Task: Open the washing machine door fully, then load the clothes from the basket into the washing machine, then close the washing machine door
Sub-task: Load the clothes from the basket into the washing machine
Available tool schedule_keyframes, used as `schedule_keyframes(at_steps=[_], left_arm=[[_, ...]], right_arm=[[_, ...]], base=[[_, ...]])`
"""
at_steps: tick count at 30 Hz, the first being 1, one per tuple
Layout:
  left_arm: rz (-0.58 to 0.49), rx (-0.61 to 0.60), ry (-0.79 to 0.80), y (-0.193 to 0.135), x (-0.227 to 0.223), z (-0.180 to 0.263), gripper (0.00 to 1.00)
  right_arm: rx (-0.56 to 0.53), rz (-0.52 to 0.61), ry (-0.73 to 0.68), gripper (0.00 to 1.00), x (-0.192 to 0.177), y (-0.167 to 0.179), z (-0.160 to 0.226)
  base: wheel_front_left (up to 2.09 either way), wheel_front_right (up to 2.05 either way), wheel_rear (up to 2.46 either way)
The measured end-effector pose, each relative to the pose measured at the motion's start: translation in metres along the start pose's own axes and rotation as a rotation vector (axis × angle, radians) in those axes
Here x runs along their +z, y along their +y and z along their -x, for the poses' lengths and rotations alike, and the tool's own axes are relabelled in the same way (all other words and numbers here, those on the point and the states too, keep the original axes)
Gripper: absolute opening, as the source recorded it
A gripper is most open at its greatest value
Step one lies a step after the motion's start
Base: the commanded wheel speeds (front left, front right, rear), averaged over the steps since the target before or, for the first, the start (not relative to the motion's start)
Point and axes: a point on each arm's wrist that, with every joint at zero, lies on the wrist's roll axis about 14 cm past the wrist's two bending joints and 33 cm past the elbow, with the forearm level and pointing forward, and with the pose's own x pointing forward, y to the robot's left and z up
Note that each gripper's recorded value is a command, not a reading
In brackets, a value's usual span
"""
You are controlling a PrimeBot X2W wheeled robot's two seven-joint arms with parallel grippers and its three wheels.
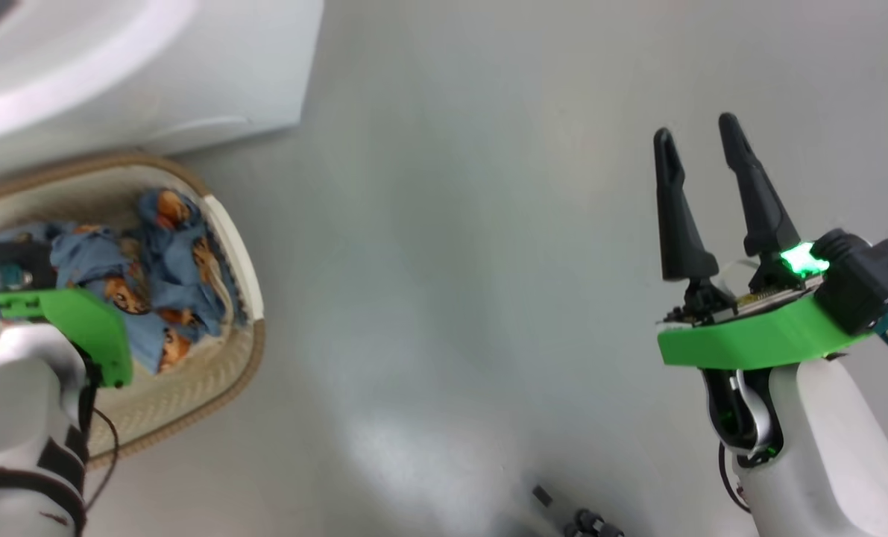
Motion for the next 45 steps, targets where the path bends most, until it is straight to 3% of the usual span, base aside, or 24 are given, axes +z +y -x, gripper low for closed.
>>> schedule_keyframes(at_steps=[15, 26, 45], left_arm=[[0.103, -0.021, -0.285, -0.011, 0.041, 0.081, 0.00], [0.171, -0.023, -0.587, -0.013, 0.092, 0.148, 0.00], [0.170, 0.080, -0.898, 0.009, 0.100, 0.267, 0.00]], right_arm=[[0.011, 0.004, -0.083, 1.00, 0.044, -0.001, 0.037], [0.012, -0.003, -0.128, 1.00, 0.063, -0.003, 0.058], [0.012, 0.012, -0.144, 1.00, 0.071, -0.012, 0.095]], base=[[0.00, 0.00, 0.00], [0.00, 0.00, 0.00], [0.00, 0.00, 0.00]])
